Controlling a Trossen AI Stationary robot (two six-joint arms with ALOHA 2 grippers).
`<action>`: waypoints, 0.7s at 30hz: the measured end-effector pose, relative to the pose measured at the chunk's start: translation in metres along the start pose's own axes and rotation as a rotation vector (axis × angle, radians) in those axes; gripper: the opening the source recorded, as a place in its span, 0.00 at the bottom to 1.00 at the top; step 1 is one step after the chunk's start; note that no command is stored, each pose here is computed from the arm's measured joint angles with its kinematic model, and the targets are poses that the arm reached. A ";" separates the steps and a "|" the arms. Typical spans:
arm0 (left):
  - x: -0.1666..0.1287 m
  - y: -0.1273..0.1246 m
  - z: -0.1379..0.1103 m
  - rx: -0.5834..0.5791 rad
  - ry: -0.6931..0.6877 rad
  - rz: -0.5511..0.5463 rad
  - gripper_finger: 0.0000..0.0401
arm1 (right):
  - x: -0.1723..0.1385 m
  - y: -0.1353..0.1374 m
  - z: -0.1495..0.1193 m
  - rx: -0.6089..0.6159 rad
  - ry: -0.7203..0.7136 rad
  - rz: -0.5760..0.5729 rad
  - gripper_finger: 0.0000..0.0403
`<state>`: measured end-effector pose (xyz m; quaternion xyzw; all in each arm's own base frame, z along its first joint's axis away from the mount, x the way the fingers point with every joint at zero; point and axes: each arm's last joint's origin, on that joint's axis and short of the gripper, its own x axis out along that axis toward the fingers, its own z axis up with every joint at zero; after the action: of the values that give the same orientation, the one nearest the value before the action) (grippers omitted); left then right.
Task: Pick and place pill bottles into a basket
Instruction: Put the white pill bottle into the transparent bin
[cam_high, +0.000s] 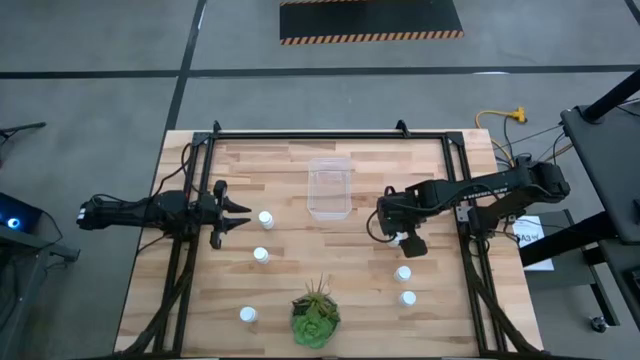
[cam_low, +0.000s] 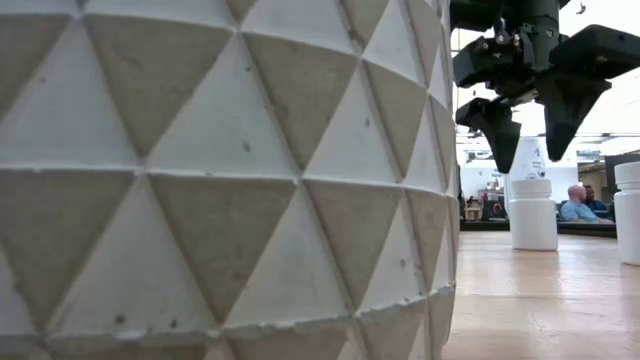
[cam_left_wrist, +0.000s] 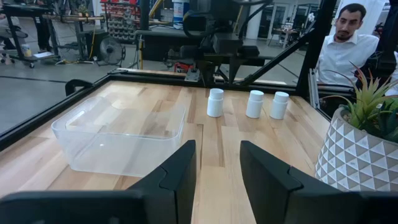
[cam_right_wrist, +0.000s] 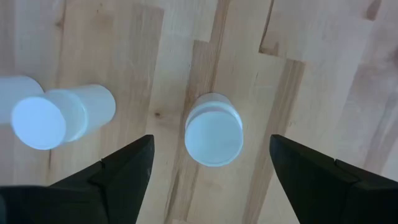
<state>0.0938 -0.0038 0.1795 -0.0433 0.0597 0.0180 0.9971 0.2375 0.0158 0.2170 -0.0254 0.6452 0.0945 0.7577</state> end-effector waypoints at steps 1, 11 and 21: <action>0.000 0.000 0.000 0.000 0.000 0.000 0.27 | 0.003 0.000 -0.001 0.000 0.000 0.000 0.75; 0.000 0.000 0.000 0.000 0.000 0.000 0.27 | 0.014 -0.001 -0.004 -0.006 -0.016 -0.002 0.74; 0.000 0.000 0.000 0.000 0.000 0.000 0.27 | 0.027 -0.002 -0.008 -0.037 -0.025 -0.004 0.71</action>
<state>0.0938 -0.0038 0.1794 -0.0433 0.0598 0.0179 0.9971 0.2338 0.0156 0.1889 -0.0394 0.6338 0.1050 0.7653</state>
